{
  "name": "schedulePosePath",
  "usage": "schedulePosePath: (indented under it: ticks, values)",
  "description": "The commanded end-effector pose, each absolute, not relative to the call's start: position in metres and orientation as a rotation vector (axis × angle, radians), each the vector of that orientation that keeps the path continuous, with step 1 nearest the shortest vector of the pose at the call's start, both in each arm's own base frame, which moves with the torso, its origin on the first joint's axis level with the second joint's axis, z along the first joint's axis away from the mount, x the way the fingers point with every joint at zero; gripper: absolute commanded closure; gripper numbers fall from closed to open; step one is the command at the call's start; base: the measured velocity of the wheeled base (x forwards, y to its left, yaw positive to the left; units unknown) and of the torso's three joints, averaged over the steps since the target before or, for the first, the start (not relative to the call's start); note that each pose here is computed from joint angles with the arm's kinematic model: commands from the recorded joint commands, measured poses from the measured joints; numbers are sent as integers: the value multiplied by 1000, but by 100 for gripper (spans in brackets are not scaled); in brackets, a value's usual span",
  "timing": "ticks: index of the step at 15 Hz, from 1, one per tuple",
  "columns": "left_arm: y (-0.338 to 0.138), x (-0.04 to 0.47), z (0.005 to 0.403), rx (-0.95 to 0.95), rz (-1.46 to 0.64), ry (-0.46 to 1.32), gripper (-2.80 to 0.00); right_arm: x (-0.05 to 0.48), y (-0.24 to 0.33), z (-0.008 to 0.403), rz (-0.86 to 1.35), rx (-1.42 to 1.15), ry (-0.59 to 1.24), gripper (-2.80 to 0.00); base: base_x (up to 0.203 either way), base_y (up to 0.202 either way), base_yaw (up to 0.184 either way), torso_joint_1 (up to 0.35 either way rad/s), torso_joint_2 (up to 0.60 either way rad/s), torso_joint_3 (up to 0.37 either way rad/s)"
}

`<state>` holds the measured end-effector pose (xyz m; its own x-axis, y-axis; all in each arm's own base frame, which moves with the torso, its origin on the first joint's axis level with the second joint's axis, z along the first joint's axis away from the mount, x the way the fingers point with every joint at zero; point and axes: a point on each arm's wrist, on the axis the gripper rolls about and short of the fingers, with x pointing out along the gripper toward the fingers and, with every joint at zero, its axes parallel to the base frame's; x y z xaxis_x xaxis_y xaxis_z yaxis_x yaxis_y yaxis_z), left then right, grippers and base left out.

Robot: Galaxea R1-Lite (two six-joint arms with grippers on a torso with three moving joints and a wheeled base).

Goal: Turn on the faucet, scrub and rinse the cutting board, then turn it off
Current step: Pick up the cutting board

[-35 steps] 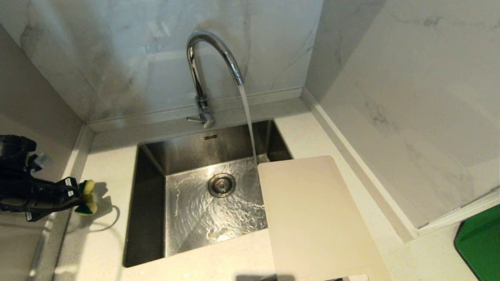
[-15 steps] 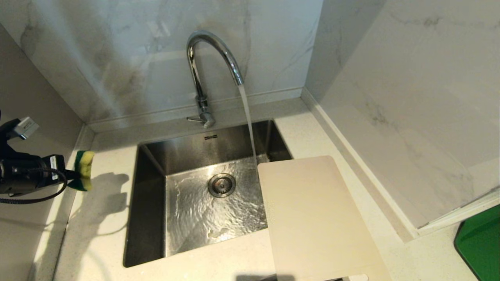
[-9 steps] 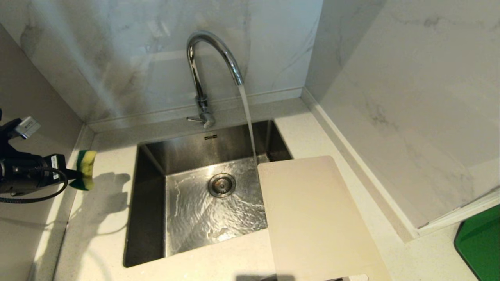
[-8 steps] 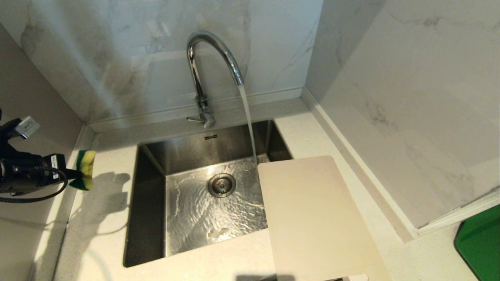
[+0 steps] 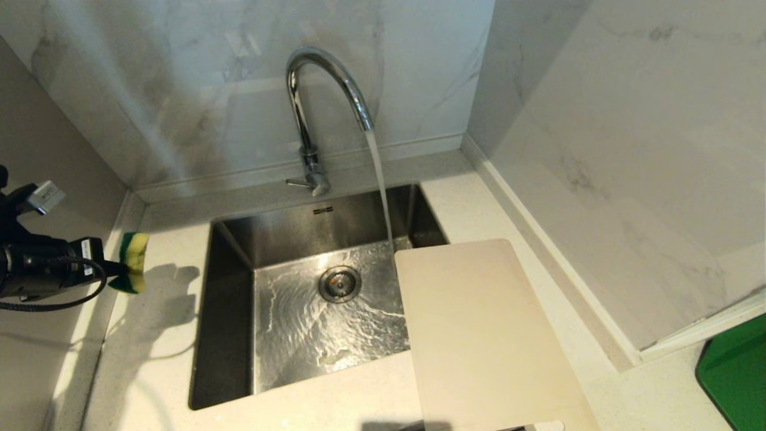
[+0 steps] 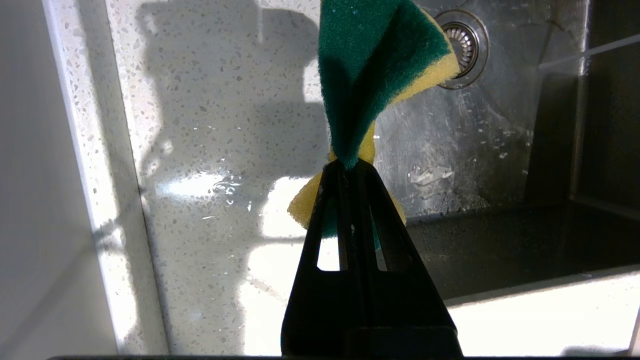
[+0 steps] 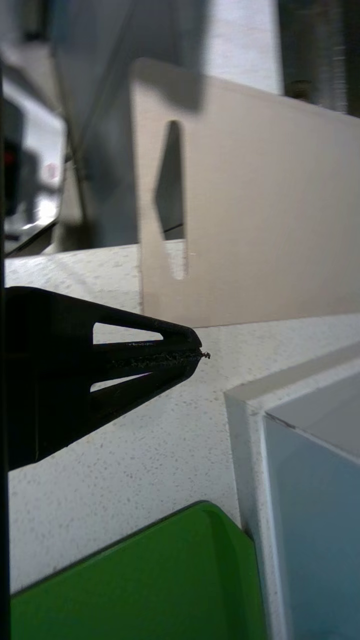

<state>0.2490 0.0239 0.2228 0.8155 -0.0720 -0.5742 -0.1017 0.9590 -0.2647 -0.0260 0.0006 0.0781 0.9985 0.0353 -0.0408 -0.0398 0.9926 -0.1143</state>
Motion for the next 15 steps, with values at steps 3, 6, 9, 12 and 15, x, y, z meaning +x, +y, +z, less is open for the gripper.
schedulePosePath:
  ticks: [3, 6, 9, 12, 15]
  values:
    - [24, 251, 224, -293, 14, 617, 0, -40, 1, 133, 81, -163, 49, 0, 0, 0, 0, 0, 0, 0]
    - [23, 254, 226, -296, 10, 626, 0, -25, 2, 203, 95, -163, 99, 0, 0, 0, 0, 0, 0, 0]
    - [24, 253, 228, -300, 15, 635, 0, 8, 2, 267, 110, -160, 117, 0, 0, 0, 0, 0, 0, 0]
    - [23, 254, 231, -300, 11, 625, 0, 49, 4, 302, 179, -133, 162, 0, 0, 0, 0, 0, 0, 0]
    - [23, 253, 234, -301, 11, 635, 0, 67, 8, 321, 331, -103, 242, 0, 0, 0, 0, 0, 0, 0]
